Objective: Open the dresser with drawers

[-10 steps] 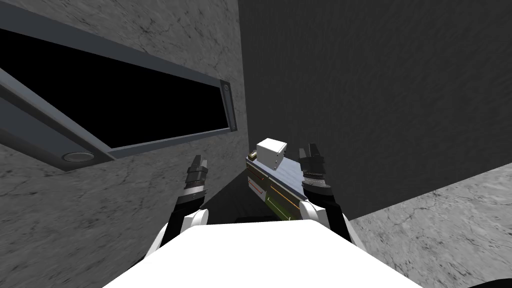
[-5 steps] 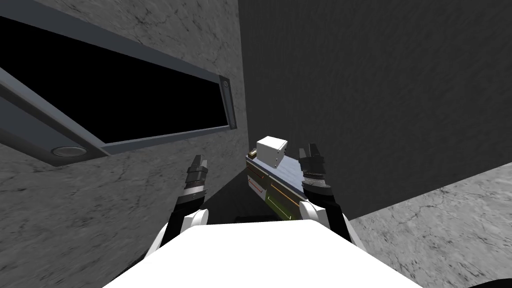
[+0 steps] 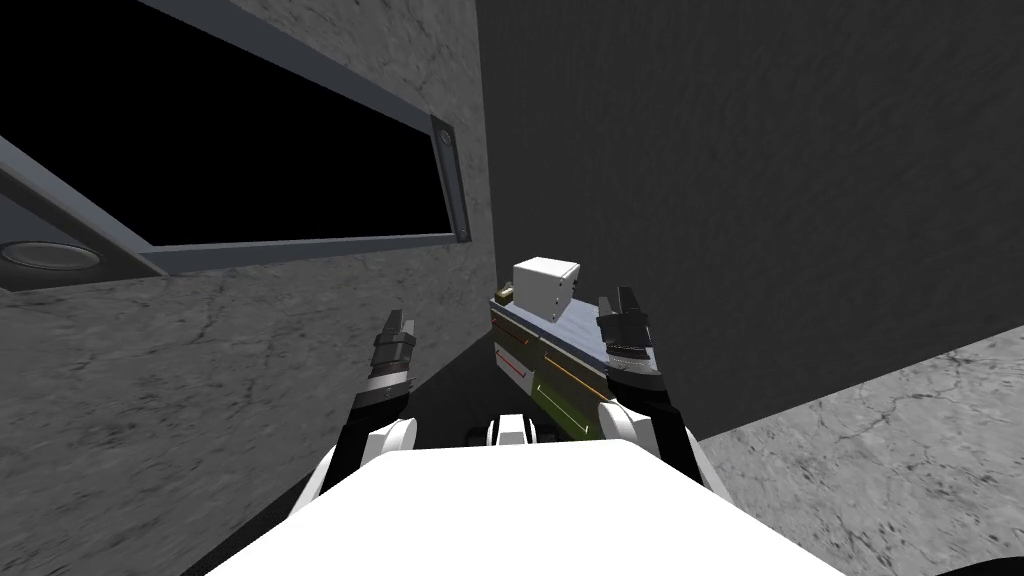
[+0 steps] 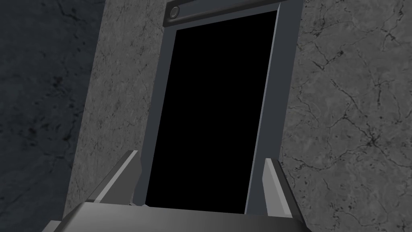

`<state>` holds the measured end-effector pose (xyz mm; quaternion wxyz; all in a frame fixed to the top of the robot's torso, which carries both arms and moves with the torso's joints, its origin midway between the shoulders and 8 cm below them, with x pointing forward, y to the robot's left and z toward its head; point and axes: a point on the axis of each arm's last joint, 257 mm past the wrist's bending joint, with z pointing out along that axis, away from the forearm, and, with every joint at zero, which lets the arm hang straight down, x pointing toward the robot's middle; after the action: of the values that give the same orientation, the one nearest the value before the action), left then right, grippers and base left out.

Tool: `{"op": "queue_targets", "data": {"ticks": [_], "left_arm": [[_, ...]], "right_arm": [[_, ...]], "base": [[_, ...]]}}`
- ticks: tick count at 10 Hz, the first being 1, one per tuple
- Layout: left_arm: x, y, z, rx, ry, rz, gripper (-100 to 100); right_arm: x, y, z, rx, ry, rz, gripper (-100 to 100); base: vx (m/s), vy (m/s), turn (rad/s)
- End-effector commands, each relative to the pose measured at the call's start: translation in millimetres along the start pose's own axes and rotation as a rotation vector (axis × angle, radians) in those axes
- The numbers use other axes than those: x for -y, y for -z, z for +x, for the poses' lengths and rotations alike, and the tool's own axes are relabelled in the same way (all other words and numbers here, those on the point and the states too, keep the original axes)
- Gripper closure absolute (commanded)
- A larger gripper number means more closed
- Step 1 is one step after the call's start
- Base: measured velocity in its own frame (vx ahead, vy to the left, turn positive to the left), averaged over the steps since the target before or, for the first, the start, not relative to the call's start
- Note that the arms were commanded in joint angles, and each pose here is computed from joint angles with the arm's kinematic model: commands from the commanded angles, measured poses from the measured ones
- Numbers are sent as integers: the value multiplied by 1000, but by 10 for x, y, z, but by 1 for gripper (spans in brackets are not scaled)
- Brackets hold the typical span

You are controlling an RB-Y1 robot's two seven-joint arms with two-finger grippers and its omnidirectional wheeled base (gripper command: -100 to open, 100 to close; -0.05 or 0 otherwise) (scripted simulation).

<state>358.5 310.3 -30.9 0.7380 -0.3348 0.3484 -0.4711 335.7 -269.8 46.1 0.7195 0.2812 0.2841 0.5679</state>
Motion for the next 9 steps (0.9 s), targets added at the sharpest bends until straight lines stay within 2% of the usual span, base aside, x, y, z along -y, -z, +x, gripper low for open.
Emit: {"op": "queue_targets", "data": {"ticks": [1, 5, 8, 9], "left_arm": [[-2, 1, 0, 0, 0, -1, 0], [-3, 1, 1, 0, 0, -1, 0], [-3, 1, 1, 0, 0, -1, 0], [-3, 1, 1, 0, 0, -1, 0]], "right_arm": [[154, 21, 133, -70, 38, 36, -100], [660, 123, 382, -183, 136, 154, -100], [1177, 275, 561, -266, 236, 273, -100], [1187, 278, 560, -267, 238, 277, -100]], "base": [[13, 41, 20], [34, 72, 24], [51, 116, 43], [34, 80, 9]]}}
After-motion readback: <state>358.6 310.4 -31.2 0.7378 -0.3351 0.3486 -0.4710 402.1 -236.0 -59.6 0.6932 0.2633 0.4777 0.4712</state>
